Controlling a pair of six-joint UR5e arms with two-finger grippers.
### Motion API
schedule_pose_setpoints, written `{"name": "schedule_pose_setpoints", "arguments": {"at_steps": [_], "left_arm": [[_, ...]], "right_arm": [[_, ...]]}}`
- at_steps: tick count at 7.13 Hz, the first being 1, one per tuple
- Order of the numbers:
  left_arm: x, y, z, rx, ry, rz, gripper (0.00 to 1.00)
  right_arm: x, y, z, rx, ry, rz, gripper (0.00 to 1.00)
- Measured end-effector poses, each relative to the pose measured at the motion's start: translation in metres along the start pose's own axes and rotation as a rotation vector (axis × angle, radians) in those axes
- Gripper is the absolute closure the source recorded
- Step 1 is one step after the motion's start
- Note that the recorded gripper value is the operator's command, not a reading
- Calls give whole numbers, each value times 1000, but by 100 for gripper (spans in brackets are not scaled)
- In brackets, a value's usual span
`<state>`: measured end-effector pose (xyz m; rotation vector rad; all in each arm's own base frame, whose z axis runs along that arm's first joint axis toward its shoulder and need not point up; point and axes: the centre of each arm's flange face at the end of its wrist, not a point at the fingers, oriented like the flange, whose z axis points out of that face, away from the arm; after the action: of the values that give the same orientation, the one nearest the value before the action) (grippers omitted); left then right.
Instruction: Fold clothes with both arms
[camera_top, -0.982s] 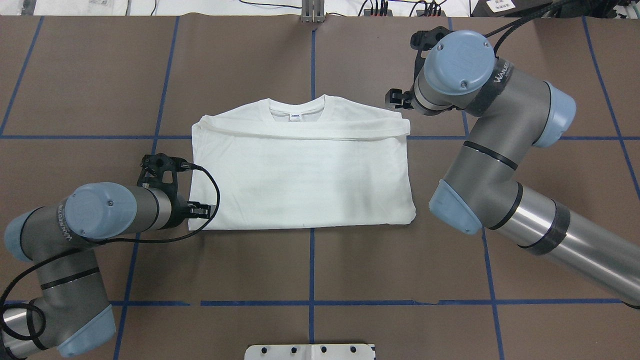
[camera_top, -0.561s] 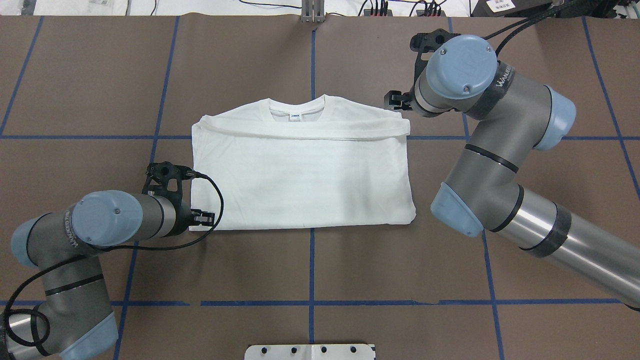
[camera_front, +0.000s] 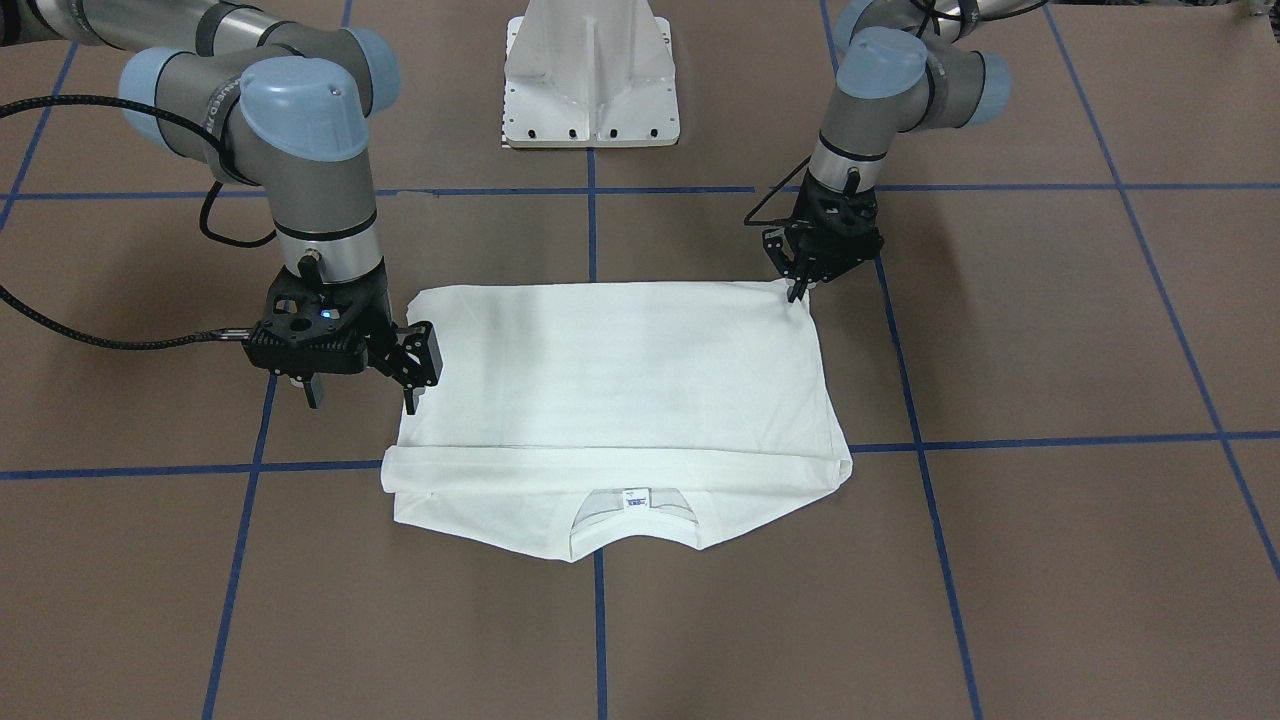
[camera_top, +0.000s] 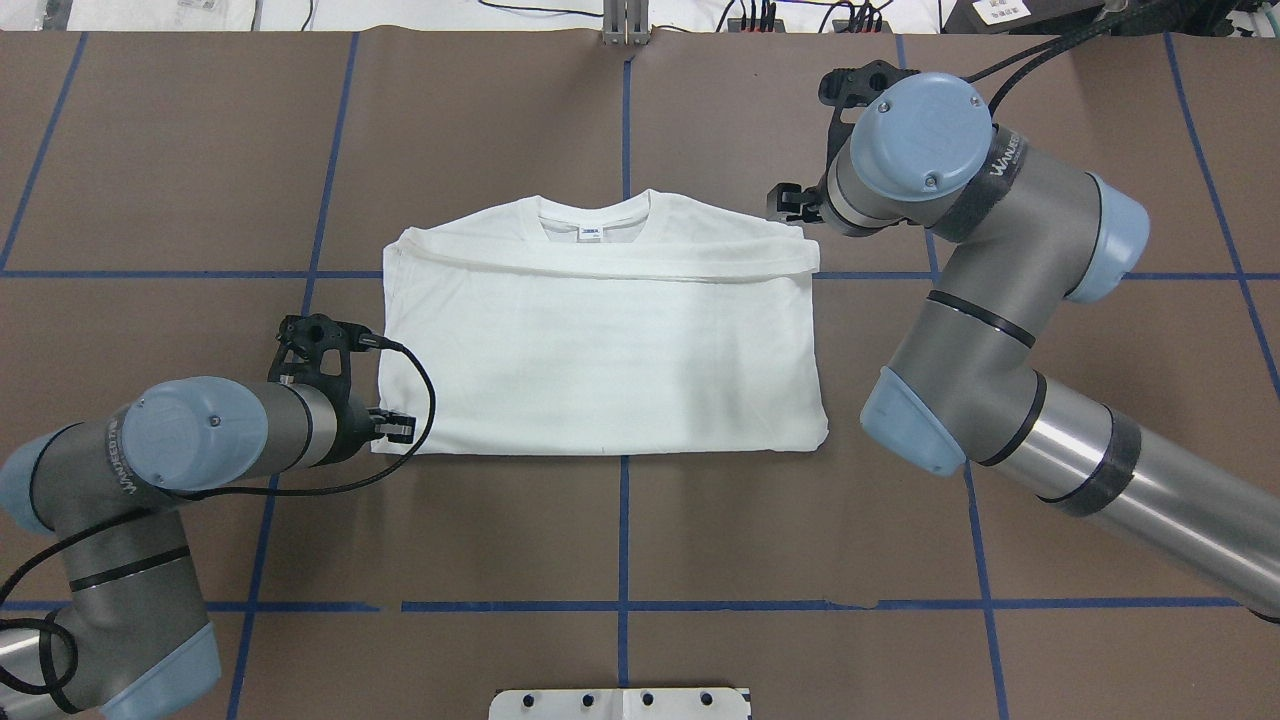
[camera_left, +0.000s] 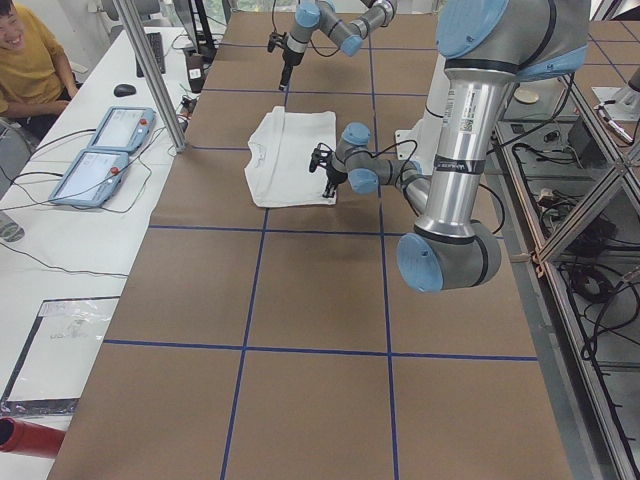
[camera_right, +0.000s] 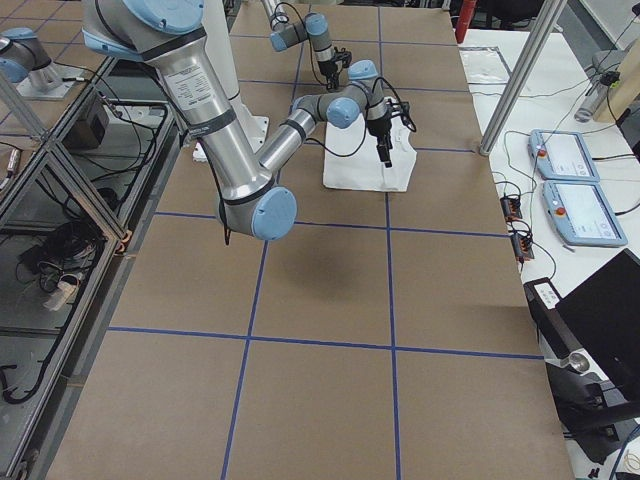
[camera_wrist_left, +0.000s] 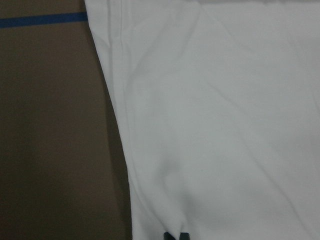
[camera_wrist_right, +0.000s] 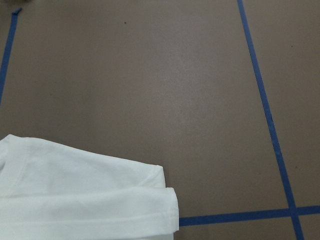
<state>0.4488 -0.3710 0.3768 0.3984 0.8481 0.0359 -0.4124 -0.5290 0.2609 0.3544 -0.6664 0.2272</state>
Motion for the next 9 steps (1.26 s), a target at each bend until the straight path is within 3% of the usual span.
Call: {"name": "schedule_pose_setpoints", "arguments": {"at_steps": [1, 3, 6, 7, 8, 9], "left_arm": [[-28, -24, 1, 31, -44, 56, 100], [-116, -101, 21, 89, -197, 150, 100], [-165, -260, 83, 172, -323, 153, 100], [-153, -307, 96, 204, -344, 143, 68], [-141, -336, 99, 228, -350, 139, 1], [-139, -346, 95, 256, -327, 141, 0]], "right_arm": [[-1, 1, 0, -1, 0, 0, 0], [-3, 2, 0, -3, -2, 0, 0], [-9, 4, -3, -2, -13, -4, 0], [-13, 4, -5, -2, -19, -7, 0], [-17, 6, -5, -1, -27, -7, 0], [-26, 10, -5, -2, -44, 12, 0]]}}
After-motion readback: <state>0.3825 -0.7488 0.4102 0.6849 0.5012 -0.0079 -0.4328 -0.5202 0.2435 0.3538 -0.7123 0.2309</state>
